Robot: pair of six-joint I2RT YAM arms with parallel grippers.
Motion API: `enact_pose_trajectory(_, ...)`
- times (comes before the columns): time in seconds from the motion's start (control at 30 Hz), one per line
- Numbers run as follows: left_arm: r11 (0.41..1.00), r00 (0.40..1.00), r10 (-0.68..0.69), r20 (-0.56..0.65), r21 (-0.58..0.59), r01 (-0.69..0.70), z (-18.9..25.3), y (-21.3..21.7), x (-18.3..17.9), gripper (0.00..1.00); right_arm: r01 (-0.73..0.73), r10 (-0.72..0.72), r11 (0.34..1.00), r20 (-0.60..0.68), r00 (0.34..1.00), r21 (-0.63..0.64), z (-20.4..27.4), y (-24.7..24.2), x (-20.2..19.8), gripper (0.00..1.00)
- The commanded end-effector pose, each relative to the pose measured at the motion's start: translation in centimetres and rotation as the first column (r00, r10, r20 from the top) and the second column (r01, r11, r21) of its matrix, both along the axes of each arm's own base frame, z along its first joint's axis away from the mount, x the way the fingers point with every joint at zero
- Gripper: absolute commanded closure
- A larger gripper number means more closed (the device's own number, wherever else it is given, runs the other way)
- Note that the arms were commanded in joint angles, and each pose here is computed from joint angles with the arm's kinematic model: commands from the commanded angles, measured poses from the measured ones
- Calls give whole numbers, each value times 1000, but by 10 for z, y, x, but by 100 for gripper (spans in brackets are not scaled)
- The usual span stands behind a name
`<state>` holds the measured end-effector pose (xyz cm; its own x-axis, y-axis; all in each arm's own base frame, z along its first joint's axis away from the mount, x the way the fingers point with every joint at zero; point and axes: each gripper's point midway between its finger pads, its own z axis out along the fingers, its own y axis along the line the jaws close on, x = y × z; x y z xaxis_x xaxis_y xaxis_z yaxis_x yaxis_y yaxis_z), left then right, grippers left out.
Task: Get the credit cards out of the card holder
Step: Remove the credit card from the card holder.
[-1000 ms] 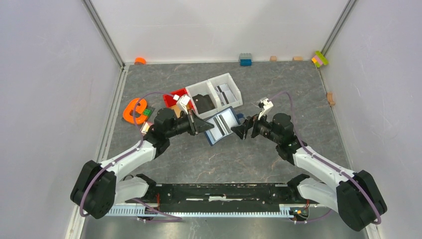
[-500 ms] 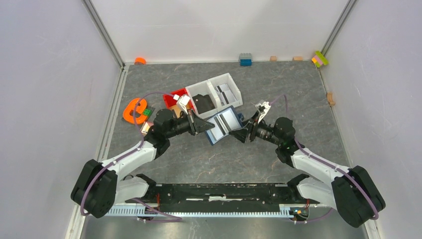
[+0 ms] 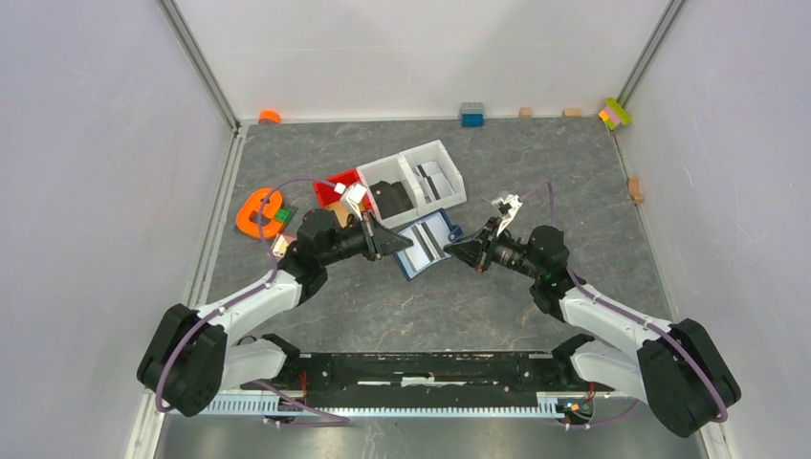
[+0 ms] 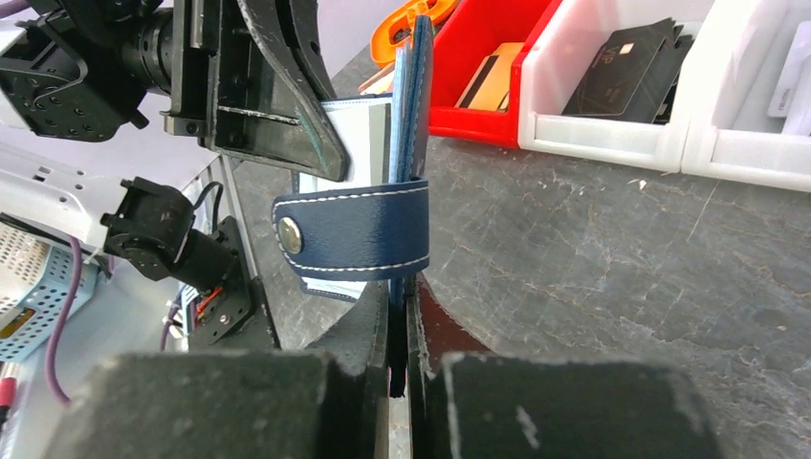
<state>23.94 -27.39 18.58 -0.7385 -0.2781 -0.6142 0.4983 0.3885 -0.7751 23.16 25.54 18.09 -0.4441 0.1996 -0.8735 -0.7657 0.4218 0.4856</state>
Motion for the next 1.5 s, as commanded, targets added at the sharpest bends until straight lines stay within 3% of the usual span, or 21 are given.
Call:
enact_pose_trajectory(0.0,986,990,138,-16,98,-136,-11,14,22,79,-26,25,999,26,999,38,11,3,-1,100)
enact_pose_trajectory(0.07,957,973,228,-38,192,-217,-26,28,32,60,-26,25,999,17,1000,41,10,4,-1,100)
enact_pose_trajectory(0.1,942,965,260,-47,231,-243,-32,34,34,56,-24,24,999,11,1000,41,8,3,-1,100)
enact_pose_trajectory(0.23,931,959,283,-30,247,-268,-30,39,35,50,-1,1,999,-8,1000,39,4,1,2,100)
enact_pose_trajectory(0.57,950,950,288,118,89,-299,12,47,20,51,46,-45,997,-19,999,57,2,-5,7,100)
enact_pose_trajectory(0.7,983,971,179,158,-4,-181,29,30,7,61,54,-53,997,-14,999,62,3,-7,7,100)
enact_pose_trajectory(0.8,994,978,102,181,-47,-95,37,17,-3,62,34,-34,996,-6,999,82,7,-5,4,100)
enact_pose_trajectory(1.0,990,986,-69,151,-108,86,38,-13,-16,62,-86,85,978,12,996,188,25,4,-17,100)
enact_pose_trajectory(1.33,974,982,-161,99,-147,174,32,-29,-20,63,-182,182,949,24,983,259,36,10,-31,100)
enact_pose_trajectory(1.47,968,978,-177,106,-159,193,34,-30,-23,58,-198,202,943,13,979,269,35,12,-34,100)
